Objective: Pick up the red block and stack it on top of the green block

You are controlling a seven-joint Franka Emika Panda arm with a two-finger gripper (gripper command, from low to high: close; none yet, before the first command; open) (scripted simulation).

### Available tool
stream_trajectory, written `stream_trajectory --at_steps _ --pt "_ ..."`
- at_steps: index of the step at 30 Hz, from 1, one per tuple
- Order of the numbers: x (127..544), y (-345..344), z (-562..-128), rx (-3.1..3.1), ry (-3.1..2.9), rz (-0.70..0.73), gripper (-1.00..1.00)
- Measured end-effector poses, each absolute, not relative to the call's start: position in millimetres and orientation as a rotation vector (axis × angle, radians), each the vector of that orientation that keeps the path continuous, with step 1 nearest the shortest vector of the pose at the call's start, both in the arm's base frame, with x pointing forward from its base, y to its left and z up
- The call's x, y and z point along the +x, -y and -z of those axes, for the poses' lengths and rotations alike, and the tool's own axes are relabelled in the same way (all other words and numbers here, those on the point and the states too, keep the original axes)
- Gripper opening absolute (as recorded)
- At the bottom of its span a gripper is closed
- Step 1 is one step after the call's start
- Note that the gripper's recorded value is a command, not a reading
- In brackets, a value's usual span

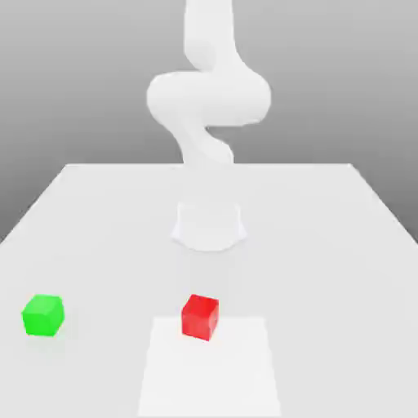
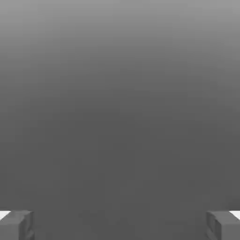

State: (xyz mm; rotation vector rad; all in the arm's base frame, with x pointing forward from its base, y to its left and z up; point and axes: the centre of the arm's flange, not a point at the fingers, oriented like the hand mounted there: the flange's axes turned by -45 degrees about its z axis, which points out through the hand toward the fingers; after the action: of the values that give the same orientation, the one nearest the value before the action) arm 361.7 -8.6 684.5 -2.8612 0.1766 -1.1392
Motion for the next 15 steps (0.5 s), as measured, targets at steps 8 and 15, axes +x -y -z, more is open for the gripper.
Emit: stream_trajectory --at_steps 8,15 --pt "400.2 26.2 -596.6 -2.757 -0.641 0.879 0.00" --pt "419.1 31.4 -511.4 -2.639 -1.039 0.645 0.00"
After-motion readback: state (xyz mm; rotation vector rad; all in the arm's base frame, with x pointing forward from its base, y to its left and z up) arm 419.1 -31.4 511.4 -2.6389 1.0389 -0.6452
